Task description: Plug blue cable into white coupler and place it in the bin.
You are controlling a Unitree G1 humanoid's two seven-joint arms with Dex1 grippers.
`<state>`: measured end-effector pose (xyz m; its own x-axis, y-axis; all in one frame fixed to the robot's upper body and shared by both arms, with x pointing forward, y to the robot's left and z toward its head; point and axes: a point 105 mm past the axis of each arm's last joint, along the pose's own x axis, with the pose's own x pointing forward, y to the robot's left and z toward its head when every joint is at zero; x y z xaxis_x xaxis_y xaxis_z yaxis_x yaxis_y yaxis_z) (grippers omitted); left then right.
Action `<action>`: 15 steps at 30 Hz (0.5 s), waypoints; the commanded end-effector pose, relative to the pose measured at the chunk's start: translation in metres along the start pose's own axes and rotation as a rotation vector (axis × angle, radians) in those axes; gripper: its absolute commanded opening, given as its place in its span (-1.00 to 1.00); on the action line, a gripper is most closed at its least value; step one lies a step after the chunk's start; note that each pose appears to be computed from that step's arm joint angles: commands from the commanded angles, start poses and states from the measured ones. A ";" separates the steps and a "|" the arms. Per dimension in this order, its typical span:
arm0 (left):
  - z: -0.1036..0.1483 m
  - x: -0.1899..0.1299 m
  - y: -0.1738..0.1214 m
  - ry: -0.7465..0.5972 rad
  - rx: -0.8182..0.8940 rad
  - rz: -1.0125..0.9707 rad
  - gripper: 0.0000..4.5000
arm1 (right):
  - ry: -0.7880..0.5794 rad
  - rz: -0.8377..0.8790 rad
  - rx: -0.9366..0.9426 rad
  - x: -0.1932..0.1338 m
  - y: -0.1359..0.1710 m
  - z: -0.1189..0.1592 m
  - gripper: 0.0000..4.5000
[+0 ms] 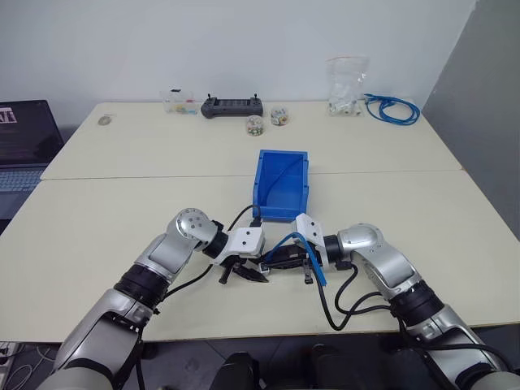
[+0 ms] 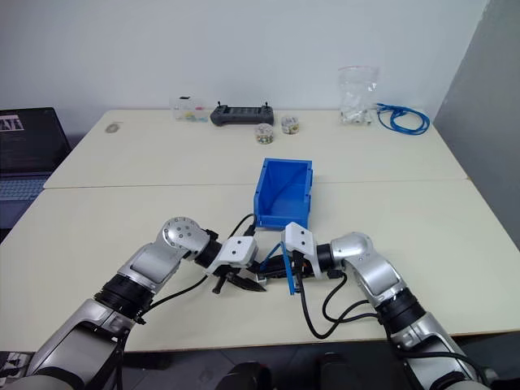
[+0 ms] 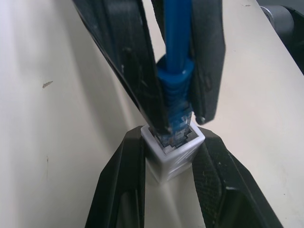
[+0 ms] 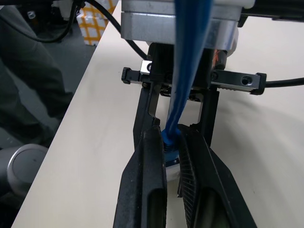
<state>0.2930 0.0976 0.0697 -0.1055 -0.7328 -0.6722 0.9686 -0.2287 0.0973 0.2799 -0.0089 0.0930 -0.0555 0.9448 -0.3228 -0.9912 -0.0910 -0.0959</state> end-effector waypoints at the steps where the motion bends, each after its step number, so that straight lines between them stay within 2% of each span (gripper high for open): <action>1: -0.009 0.007 -0.006 0.038 -0.023 -0.030 -0.54 | 0.212 0.166 0.056 0.017 0.031 -0.051 -0.95; 9: -0.011 0.005 -0.007 0.045 -0.030 -0.029 -0.54 | 0.272 0.152 0.067 0.011 0.026 -0.059 -0.96; 15: -0.014 0.005 -0.006 0.047 -0.027 -0.006 -0.54 | 0.191 0.103 0.095 0.008 0.017 -0.041 -0.96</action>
<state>0.2919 0.0988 0.0667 -0.1078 -0.7258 -0.6794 0.9697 -0.2273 0.0889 0.2818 -0.0090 0.0880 -0.0816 0.9024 -0.4231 -0.9813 -0.1471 -0.1243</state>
